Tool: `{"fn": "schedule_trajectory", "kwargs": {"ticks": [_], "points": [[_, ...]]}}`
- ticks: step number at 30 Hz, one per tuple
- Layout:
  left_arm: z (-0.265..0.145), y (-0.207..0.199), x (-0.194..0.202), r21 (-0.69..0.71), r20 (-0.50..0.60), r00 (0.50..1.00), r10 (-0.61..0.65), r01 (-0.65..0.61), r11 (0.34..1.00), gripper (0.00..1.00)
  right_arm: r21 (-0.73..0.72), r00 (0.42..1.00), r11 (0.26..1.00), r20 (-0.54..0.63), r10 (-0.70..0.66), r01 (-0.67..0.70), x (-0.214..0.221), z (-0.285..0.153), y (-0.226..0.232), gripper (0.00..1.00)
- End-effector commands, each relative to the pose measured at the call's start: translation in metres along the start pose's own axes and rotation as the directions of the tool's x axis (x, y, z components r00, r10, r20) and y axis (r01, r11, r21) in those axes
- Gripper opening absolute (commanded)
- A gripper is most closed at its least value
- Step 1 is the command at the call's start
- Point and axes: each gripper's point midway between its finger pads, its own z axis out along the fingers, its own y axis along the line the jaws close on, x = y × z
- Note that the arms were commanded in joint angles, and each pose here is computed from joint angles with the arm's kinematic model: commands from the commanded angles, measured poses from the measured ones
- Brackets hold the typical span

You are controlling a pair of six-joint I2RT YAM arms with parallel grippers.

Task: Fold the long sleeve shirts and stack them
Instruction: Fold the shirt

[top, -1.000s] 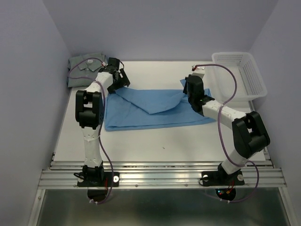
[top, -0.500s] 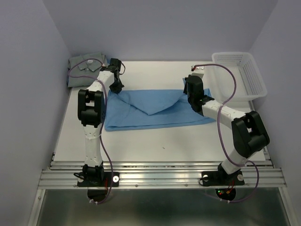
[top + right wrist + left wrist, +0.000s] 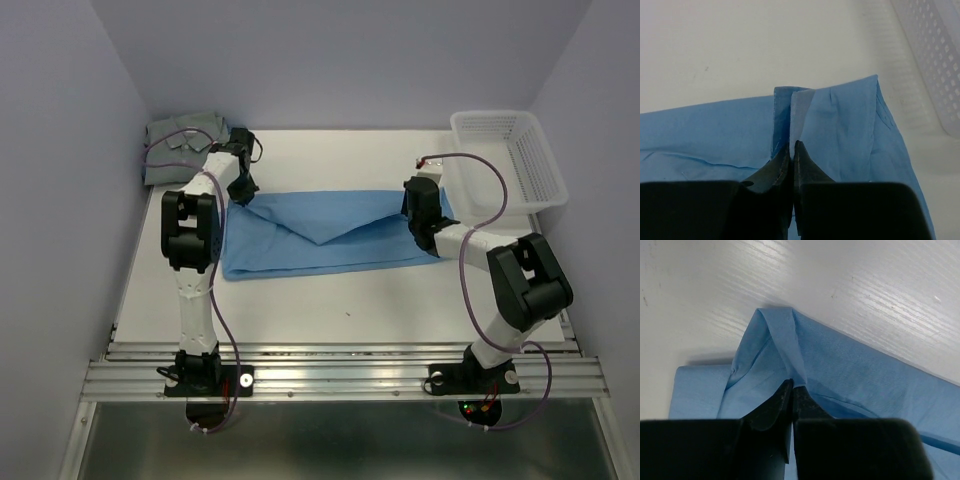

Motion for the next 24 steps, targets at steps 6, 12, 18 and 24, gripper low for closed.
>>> {"fn": "schedule_trajectory", "kwargs": {"ticks": [6, 12, 18, 24], "points": [[-0.016, 0.011, -0.005, -0.021, 0.024, 1.0, 0.011, -0.011, 1.0, 0.25, 0.093, 0.999, 0.995, 0.02, 0.041, -0.043, 0.018, 0.006, -0.025, 0.32], [-0.036, 0.009, -0.014, 0.006, 0.055, 0.998, 0.014, -0.015, 1.0, 0.66, 0.168, 0.997, 0.985, -0.058, 0.056, -0.045, 0.029, -0.018, -0.047, 0.94], [-0.093, 0.007, -0.03, 0.08, 0.143, 0.99, -0.017, 0.005, 0.997, 0.99, 0.129, 0.992, 0.985, -0.037, 0.117, -0.112, -0.016, -0.055, -0.052, 1.0], [-0.157, -0.016, -0.037, 0.232, 0.238, 0.97, -0.042, -0.014, 0.973, 0.99, -0.235, 0.987, 0.96, -0.084, 0.135, -0.151, -0.046, -0.084, 0.007, 1.0]]}}
